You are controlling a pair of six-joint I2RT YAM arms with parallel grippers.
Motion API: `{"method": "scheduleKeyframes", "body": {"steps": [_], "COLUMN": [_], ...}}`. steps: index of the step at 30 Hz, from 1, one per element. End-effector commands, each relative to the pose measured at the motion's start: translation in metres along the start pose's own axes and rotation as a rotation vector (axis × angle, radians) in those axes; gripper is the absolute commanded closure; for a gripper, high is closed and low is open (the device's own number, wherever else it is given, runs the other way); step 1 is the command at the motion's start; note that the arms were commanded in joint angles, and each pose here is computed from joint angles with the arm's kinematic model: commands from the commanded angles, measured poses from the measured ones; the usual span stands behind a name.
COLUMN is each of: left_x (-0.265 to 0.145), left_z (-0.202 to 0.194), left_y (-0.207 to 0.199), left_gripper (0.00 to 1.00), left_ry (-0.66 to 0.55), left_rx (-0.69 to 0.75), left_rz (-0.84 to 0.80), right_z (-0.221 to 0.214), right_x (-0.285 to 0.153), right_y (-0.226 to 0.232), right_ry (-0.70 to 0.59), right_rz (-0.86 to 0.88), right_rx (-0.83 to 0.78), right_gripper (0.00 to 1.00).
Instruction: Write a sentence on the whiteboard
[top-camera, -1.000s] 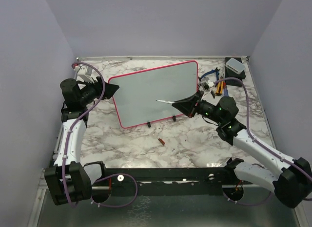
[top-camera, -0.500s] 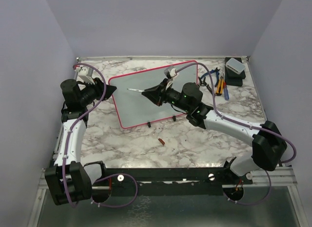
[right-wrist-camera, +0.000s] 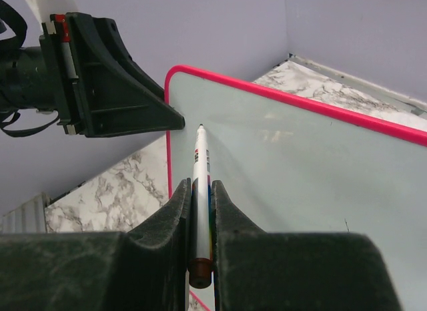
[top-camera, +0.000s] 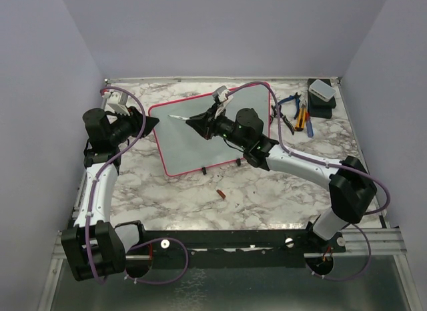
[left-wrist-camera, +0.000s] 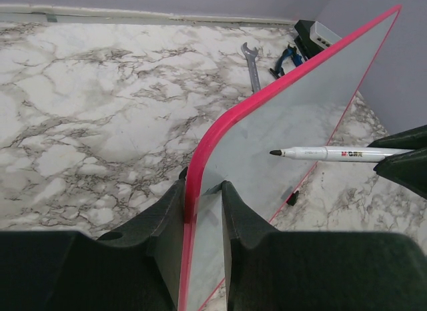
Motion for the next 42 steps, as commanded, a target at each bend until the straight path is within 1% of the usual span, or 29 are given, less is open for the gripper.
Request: {"method": "scheduleKeyframes", "body": {"steps": [1,9,19,33,37,42], "left_x": [0.001,0.001,0.0,0.0,0.0,0.0], "left_z": [-0.007,-0.008,-0.008,-0.008,-0.008,-0.008], "left_y": [0.007,0.008,0.006,0.006,0.006,0.007], "left_gripper": [0.76,0.76,0.78,0.78,0.78,0.79], "left_ry": [0.015,0.018,0.018,0.017,0.016,0.016], "left_rx": [-0.005,-0.005,-0.002,-0.001,0.001,0.002], "left_rz": [0.019,0.02,0.012,0.012,0.015,0.02], "right_z": [0.008,0.004,-0.009,-0.055,-0.056,-0.039], "right_x": [0.012,0.02,0.022,0.002,0.001,-0.003], "right_y": [0.002,0.005,-0.006,-0.006,-0.003,0.01], "right_ry": [-0.032,-0.029,-0.002,0.103,0.107,0.066], "right_rz": [0.003,0.024,-0.055,-0.098,-0.086,-0.032], "right_rx": [-0.036,-0.043,-0.053,-0.03,-0.03,-0.037], "right_gripper": [1.0,1.0,0.99,0.99,0.99,0.99]}}
Point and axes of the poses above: each gripper's point midway between its finger pads, its own x axis out along the fingers, its own y axis along the line the jaws close on, z = x × y, the point moved 3 cm from there along -x, back along the fingers, and after that the axes turned 1 degree about -x, right-handed, at the moved point
